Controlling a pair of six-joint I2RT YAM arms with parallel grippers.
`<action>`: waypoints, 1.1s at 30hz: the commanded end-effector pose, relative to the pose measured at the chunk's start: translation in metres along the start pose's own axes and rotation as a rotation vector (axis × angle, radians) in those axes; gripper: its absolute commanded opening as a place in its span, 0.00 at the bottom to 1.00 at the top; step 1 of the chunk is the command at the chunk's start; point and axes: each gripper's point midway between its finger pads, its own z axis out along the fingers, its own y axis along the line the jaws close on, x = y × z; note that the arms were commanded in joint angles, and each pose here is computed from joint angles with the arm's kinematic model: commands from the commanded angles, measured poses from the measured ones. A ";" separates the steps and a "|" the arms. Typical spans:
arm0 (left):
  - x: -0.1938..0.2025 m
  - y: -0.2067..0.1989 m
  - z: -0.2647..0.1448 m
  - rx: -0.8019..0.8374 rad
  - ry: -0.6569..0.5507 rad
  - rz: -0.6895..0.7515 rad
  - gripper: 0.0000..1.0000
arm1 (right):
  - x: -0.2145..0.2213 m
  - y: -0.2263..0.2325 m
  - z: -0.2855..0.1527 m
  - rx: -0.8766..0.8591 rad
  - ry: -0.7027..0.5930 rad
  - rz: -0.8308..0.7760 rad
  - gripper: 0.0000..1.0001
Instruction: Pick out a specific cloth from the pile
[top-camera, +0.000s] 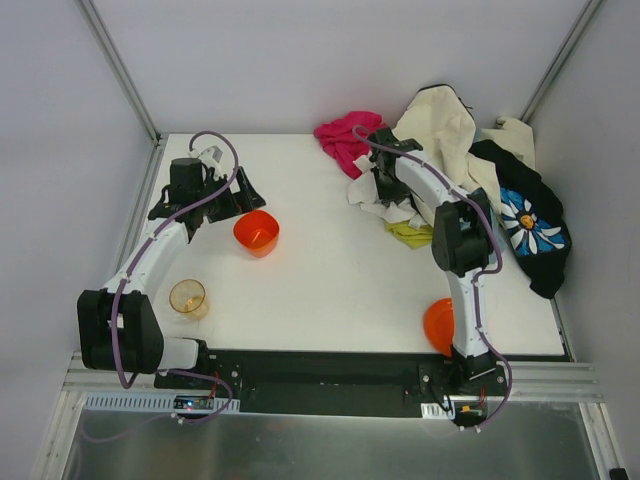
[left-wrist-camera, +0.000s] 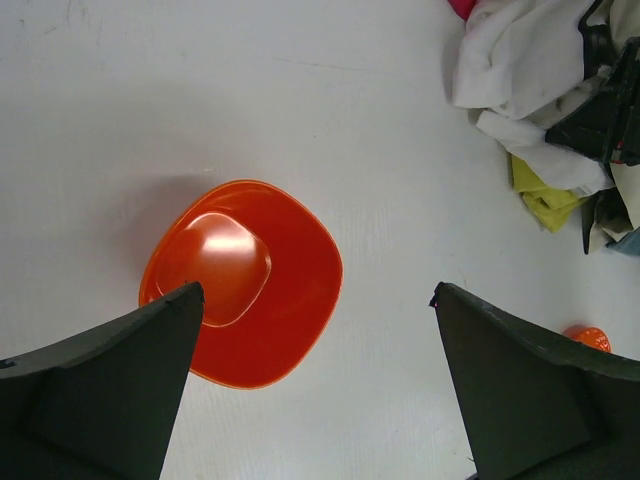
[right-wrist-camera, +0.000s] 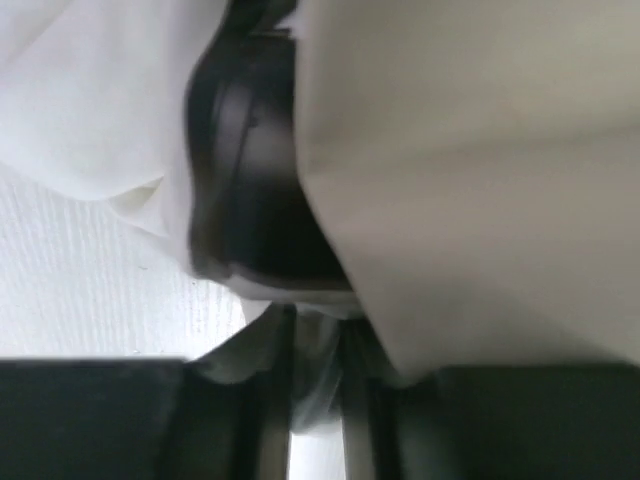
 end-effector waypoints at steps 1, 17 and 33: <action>-0.022 -0.015 -0.005 0.050 -0.045 0.052 0.99 | -0.007 -0.005 -0.018 -0.028 -0.013 0.042 0.06; -0.036 -0.030 0.002 0.112 -0.033 0.056 0.99 | -0.087 -0.089 -0.146 -0.127 -0.366 0.320 0.00; -0.018 -0.041 0.021 0.135 0.040 0.051 0.99 | -0.002 -0.277 -0.100 0.323 -0.192 0.755 0.00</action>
